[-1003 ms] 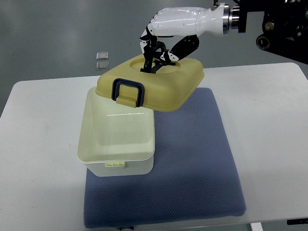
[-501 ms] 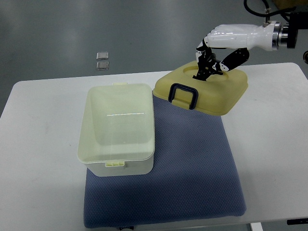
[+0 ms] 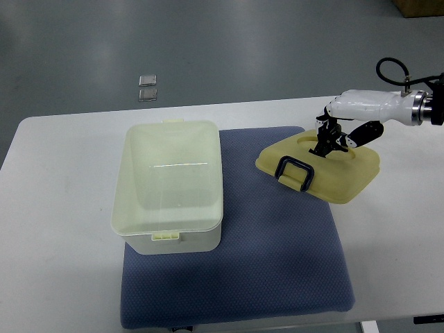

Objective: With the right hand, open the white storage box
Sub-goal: 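Lower the lid onto the blue mat beside the box and release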

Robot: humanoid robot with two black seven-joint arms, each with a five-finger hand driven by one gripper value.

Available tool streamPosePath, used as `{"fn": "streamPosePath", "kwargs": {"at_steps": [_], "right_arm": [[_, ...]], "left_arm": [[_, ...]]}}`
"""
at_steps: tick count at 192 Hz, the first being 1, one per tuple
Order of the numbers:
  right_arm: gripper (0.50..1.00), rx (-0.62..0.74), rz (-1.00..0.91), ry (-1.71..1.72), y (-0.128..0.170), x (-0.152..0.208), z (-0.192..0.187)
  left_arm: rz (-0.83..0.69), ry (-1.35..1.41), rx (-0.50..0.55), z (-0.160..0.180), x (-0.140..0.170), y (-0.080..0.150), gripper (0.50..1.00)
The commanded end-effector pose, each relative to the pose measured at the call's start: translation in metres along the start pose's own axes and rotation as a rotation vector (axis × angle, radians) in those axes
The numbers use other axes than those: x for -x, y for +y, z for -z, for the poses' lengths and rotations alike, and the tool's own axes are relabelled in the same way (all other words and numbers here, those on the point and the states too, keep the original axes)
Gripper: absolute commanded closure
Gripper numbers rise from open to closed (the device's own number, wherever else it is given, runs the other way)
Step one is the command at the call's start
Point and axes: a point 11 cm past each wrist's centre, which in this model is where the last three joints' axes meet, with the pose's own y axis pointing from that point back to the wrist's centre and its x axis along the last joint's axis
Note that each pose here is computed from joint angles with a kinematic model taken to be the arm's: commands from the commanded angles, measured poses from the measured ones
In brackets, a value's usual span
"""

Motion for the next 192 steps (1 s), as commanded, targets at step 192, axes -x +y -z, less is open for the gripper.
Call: {"fn": "streamPosePath", "kwargs": {"at_steps": [192], "right_arm": [[1.0,-0.207,-0.074,-0.004,-0.072,0.047,0.067]], "left_arm": [[-0.006,0.004,0.001,0.0,-0.002,0.0,0.5]]}}
